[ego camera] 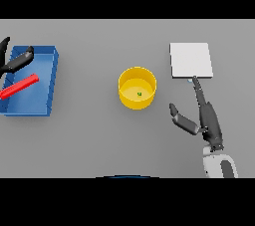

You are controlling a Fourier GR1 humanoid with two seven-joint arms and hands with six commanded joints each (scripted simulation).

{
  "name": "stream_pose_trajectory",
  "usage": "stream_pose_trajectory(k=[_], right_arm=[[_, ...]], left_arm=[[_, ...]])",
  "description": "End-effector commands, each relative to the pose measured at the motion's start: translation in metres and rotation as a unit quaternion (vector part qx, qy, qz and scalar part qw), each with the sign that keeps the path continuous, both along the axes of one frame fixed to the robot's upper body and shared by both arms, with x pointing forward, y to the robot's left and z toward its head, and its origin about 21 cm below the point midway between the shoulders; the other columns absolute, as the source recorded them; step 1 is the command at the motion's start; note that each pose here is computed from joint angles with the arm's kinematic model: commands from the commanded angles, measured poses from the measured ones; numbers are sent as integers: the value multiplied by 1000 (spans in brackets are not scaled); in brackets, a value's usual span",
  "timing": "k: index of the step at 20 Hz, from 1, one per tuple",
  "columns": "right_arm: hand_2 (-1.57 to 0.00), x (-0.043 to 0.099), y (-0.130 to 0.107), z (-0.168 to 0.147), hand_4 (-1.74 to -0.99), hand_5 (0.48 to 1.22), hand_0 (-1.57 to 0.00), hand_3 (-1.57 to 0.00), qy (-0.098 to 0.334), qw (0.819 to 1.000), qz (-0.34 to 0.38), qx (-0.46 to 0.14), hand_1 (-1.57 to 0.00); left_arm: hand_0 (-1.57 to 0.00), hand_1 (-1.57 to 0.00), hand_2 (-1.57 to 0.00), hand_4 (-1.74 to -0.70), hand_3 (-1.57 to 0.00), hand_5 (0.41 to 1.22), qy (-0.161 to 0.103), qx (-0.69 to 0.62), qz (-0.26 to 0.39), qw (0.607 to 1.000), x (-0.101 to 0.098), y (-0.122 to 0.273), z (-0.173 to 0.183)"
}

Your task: Pick up the red beaker and tilt it to pour out 1 green nut into yellow bowl. Pick up the yellow bowl and place it on the metallic measuring scale.

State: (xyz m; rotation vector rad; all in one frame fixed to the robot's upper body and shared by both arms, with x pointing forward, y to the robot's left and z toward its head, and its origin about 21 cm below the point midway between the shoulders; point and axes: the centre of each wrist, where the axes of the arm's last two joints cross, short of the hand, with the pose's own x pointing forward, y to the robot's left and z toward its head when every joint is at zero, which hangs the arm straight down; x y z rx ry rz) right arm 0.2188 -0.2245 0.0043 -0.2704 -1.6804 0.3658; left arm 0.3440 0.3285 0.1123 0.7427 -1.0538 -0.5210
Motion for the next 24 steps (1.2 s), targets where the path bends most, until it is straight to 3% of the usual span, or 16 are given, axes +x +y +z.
stream_pose_trajectory(k=[1,3,9,15,17,20,24], right_arm=[[1,3,6,3,-1198,662,1,1,-1,1000,4,-1,1],[1,9,8,6,-1162,694,1,1,-10,999,47,-11,1],[1,38,9,31,-1268,691,1,1,-9,977,146,-158,1],[1,76,28,59,-1276,666,1,1,-36,906,232,-352,1],[1,78,36,59,-1269,662,1,1,-43,886,272,-374,1],[1,94,46,66,-1274,656,1,1,-38,864,299,-404,1],[1,108,55,65,-1269,683,1,1,-26,829,345,-441,1]], left_arm=[[-50,-41,-41,-786,-39,671,-6,0,0,1000,1,2,1],[-32,-26,-26,-780,-24,679,-13,-6,-6,1000,2,-1,1],[-8,-6,-6,-792,-6,709,-7,-8,-5,1000,2,-4,-4],[-1,-1,-1,-793,-1,716,-5,-8,-3,1000,5,-3,-3],[0,0,0,-795,0,721,-5,-7,-6,1000,6,-7,-3],[0,0,0,-798,0,723,3,-4,-6,1000,4,-8,-7],[1,1,1,-796,1,717,-6,-5,-10,1000,6,-8,-6]])
